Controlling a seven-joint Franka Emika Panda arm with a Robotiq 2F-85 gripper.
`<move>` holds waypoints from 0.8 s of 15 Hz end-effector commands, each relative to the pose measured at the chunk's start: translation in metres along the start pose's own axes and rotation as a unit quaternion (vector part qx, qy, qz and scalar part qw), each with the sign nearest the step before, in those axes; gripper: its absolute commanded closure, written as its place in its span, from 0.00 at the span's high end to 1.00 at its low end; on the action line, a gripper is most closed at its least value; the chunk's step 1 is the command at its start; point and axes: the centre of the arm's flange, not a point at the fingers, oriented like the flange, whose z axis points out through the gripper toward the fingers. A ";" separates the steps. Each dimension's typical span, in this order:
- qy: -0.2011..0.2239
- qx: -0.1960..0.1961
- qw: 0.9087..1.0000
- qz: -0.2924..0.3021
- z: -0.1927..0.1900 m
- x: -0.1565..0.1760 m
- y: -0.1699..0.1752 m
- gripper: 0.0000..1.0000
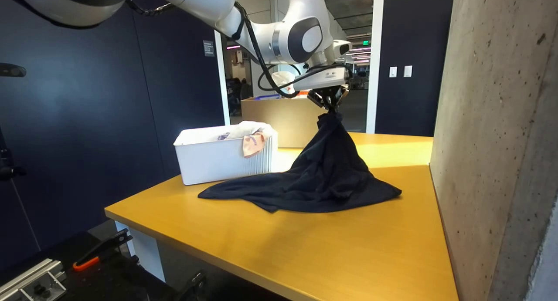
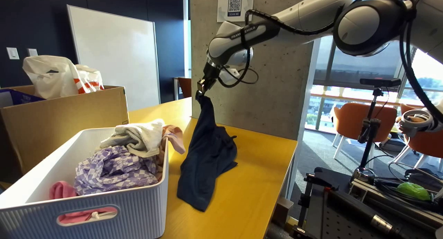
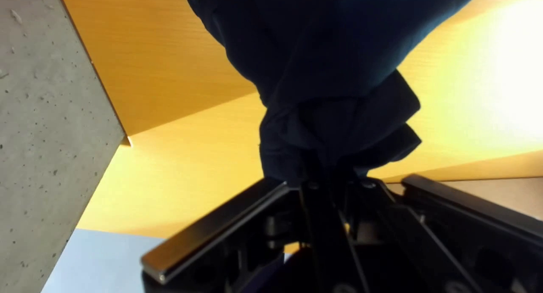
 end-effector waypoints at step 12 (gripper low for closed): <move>-0.084 0.014 0.996 0.015 0.004 -0.085 0.001 1.00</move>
